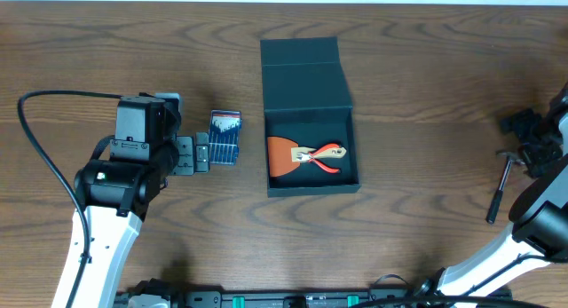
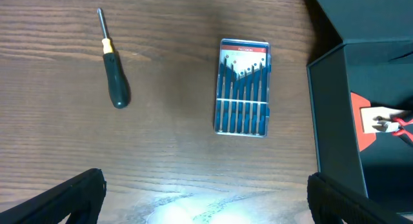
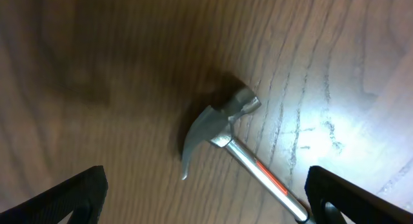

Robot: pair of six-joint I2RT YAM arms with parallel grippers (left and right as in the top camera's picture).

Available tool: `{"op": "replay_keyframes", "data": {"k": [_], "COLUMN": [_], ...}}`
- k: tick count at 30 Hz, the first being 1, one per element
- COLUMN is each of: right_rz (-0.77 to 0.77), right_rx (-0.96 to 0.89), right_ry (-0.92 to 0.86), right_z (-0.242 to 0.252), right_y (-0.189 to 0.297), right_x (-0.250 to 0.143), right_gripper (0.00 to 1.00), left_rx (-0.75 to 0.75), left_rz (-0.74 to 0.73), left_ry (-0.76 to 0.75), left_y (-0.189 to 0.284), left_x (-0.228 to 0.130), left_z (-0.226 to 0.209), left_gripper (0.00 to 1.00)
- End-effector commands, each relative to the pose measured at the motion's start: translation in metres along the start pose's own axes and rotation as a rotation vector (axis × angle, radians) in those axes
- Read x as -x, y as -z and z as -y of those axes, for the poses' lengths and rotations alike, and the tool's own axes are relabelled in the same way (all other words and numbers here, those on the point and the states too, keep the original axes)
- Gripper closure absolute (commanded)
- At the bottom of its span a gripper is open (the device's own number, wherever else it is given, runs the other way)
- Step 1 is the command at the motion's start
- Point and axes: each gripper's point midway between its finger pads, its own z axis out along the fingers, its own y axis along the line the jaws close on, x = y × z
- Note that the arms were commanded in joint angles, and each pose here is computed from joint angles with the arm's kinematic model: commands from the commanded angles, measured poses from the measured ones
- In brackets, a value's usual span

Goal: Pack container
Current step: 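Move right gripper back over the claw hammer head, then lower right gripper and close on the hammer head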

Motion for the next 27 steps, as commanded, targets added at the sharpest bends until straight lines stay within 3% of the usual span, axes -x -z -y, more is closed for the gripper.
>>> {"op": "replay_keyframes", "data": {"k": [1,27], "right_rz": [-0.006,-0.081], "right_rx": [-0.025,-0.052], "right_ry": [0.005,0.042], "right_z": [0.009,0.018], "right_y": [-0.013,-0.063], "right_x": [-0.003,-0.023], "right_gripper": [0.02,0.07], "left_rx": [0.016,0.016], "left_rz": [0.013,0.012], "left_ry": [-0.008,-0.008], "left_y": [0.003,0.003], "left_x": [0.006,0.006], "left_z": [-0.003,-0.003], "left_gripper": [0.01,0.01]}}
